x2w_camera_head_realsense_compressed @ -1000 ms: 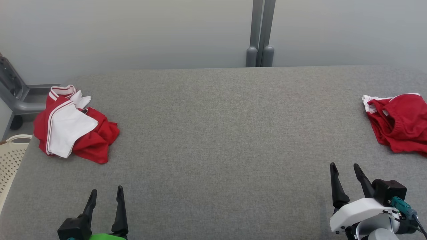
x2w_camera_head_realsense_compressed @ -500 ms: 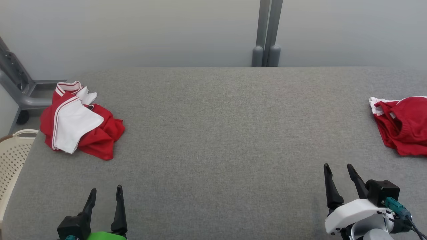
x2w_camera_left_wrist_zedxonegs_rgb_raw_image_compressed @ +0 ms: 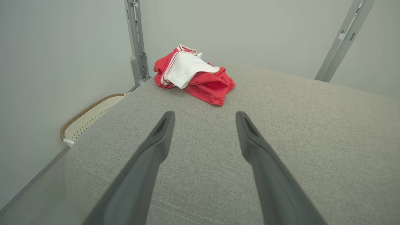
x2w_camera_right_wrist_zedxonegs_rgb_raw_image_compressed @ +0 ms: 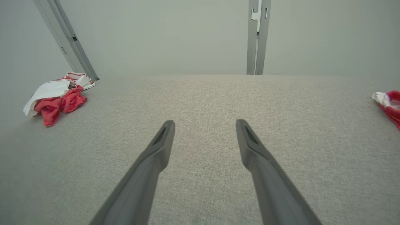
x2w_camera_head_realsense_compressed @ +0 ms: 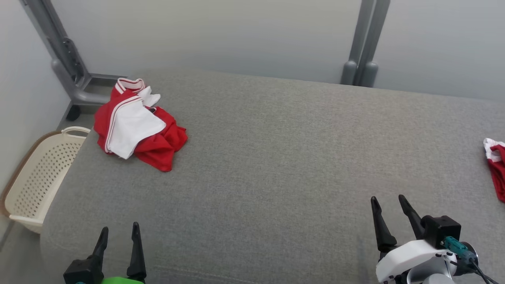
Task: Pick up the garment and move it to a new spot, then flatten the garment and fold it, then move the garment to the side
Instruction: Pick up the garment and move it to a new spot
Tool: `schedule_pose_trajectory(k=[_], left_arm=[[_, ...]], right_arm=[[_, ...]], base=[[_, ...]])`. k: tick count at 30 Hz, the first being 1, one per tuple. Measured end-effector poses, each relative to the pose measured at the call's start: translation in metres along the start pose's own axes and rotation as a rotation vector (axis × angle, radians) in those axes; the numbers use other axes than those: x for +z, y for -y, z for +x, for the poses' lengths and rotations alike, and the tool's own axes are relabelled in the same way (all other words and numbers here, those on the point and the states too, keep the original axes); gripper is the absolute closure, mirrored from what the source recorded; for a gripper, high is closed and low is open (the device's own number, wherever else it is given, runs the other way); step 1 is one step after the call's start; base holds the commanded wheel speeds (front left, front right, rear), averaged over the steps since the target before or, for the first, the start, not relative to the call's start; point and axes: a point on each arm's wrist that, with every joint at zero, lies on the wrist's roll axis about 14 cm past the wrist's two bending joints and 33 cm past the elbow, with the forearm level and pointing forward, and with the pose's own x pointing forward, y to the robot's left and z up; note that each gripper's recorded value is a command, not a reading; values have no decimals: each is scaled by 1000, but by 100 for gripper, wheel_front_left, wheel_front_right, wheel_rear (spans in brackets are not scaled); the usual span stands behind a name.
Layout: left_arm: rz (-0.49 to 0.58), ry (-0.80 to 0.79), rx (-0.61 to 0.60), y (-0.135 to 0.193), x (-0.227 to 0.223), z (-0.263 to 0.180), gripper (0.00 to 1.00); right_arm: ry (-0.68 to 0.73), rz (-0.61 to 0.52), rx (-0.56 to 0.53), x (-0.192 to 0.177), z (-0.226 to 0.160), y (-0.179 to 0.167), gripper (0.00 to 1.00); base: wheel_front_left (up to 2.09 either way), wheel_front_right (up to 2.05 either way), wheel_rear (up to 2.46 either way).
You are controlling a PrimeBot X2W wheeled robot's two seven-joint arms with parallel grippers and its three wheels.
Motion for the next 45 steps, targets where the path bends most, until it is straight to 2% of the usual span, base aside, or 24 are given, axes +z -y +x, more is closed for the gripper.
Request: schedule_pose_trajectory(k=[9, 21, 31, 38, 45], left_arm=[[4, 9, 136, -42, 0, -32, 0], [-1, 30, 290, -83, 3, -69, 0], [17, 26, 355, -97, 4, -78, 0], [-12, -42, 327, -89, -16, -72, 0], [35, -79, 201, -76, 7, -12, 0]], right_arm=[[-17, -30, 155, -5, 20, -50, 0], [-31, -60, 307, -10, 36, -100, 0], [-51, -57, 348, -19, 41, -113, 0], [-58, -56, 360, -23, 46, -117, 0], [-53, -79, 392, -22, 53, -125, 0]], base=[[0, 0, 0], [0, 0, 0], [0, 0, 0], [0, 0, 0], [0, 0, 0]])
